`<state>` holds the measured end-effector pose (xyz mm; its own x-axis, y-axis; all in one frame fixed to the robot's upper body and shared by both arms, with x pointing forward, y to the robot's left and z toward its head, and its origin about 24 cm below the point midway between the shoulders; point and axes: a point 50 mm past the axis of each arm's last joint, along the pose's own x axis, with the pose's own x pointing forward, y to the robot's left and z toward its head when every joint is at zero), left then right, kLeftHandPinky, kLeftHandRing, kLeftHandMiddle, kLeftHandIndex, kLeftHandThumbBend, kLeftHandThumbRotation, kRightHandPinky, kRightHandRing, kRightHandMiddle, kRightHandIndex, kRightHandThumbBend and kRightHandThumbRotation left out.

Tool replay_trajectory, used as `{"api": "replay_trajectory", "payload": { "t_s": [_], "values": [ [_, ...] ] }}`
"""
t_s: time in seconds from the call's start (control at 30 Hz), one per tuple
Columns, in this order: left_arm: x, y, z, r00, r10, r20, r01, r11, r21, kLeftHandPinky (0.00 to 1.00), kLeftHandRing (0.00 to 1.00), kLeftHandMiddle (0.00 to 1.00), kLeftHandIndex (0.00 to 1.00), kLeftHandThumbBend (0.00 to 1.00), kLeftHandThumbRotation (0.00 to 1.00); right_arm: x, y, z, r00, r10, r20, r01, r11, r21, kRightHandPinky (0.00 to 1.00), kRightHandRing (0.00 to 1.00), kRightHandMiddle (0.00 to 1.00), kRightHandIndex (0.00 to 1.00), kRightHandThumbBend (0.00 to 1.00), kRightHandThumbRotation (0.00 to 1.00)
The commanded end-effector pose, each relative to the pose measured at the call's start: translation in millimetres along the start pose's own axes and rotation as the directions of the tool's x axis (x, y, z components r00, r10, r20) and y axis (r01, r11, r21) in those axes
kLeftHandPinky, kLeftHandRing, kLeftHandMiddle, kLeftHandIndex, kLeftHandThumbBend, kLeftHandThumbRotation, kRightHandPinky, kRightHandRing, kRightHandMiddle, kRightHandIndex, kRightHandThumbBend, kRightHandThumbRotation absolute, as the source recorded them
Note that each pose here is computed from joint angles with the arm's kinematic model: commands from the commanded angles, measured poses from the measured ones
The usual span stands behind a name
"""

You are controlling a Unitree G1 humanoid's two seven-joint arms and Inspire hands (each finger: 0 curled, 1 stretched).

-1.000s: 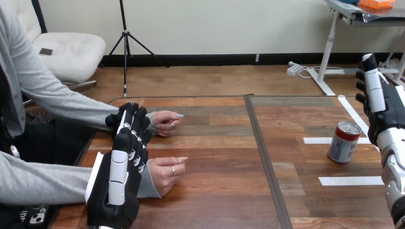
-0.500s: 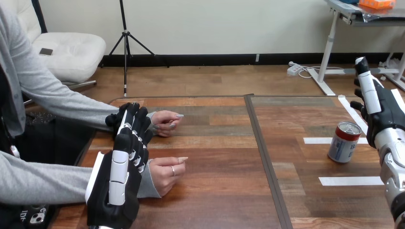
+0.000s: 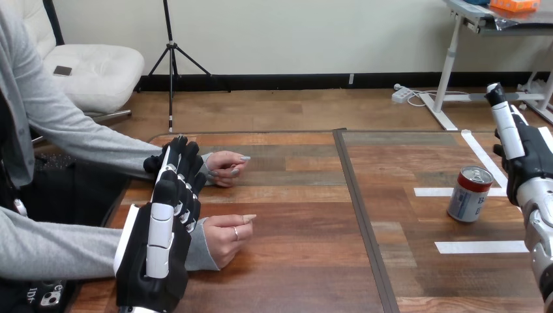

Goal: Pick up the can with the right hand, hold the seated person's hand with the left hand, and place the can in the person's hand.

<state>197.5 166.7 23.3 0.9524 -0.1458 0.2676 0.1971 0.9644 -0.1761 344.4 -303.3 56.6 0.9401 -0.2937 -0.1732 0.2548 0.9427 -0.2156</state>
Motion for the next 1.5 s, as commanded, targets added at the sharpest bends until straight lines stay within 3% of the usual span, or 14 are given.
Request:
{"api": "replay_trajectory", "payload": {
  "t_s": [0.0, 0.5, 0.9, 0.97, 1.07, 1.2, 1.47],
  "values": [
    [10.9, 1.0, 15.7, 0.996, -0.027, 0.086, 0.026, 1.000, 0.014, 1.00, 1.00, 1.00, 1.00, 0.72, 0.94, 11.0, -2.3, 40.1, 0.995, -0.030, 0.098, 0.028, 0.999, 0.023, 1.00, 1.00, 1.00, 1.00, 1.00, 0.94],
    [9.9, 1.9, 16.2, 0.996, -0.017, 0.091, 0.016, 1.000, 0.015, 1.00, 1.00, 1.00, 0.99, 0.71, 0.92, 9.6, -4.6, 36.4, 0.993, -0.068, 0.097, 0.068, 0.998, 0.004, 1.00, 1.00, 0.98, 0.97, 1.00, 0.94],
    [9.7, 2.7, 15.7, 0.996, -0.020, 0.091, 0.019, 1.000, 0.015, 1.00, 1.00, 1.00, 1.00, 0.71, 0.92, 8.9, -7.6, 34.6, 0.990, -0.113, 0.090, 0.115, 0.993, -0.019, 0.99, 1.00, 1.00, 0.97, 1.00, 0.85],
    [9.8, 2.8, 15.7, 0.996, -0.020, 0.091, 0.019, 1.000, 0.016, 1.00, 1.00, 1.00, 1.00, 0.72, 0.92, 8.9, -8.1, 34.2, 0.989, -0.119, 0.087, 0.121, 0.993, -0.014, 0.88, 0.93, 0.92, 0.97, 1.00, 0.80],
    [9.8, 2.9, 15.6, 0.995, -0.025, 0.092, 0.024, 1.000, 0.015, 1.00, 1.00, 1.00, 1.00, 0.72, 0.92, 8.8, -8.9, 34.1, 0.989, -0.119, 0.087, 0.122, 0.992, -0.023, 0.59, 0.89, 0.88, 0.96, 1.00, 0.73],
    [9.6, 3.1, 15.5, 0.995, -0.027, 0.091, 0.025, 1.000, 0.018, 1.00, 1.00, 1.00, 1.00, 0.72, 0.92, 8.5, -10.1, 33.1, 0.989, -0.119, 0.082, 0.121, 0.993, -0.016, 0.47, 0.90, 0.90, 0.94, 1.00, 0.67],
    [9.0, 3.3, 15.9, 0.996, -0.031, 0.087, 0.029, 0.999, 0.018, 1.00, 1.00, 1.00, 1.00, 0.72, 0.92, 8.2, -11.3, 31.7, 0.990, -0.119, 0.075, 0.120, 0.993, -0.004, 0.65, 0.93, 0.94, 0.93, 1.00, 0.54]
  ]
}}
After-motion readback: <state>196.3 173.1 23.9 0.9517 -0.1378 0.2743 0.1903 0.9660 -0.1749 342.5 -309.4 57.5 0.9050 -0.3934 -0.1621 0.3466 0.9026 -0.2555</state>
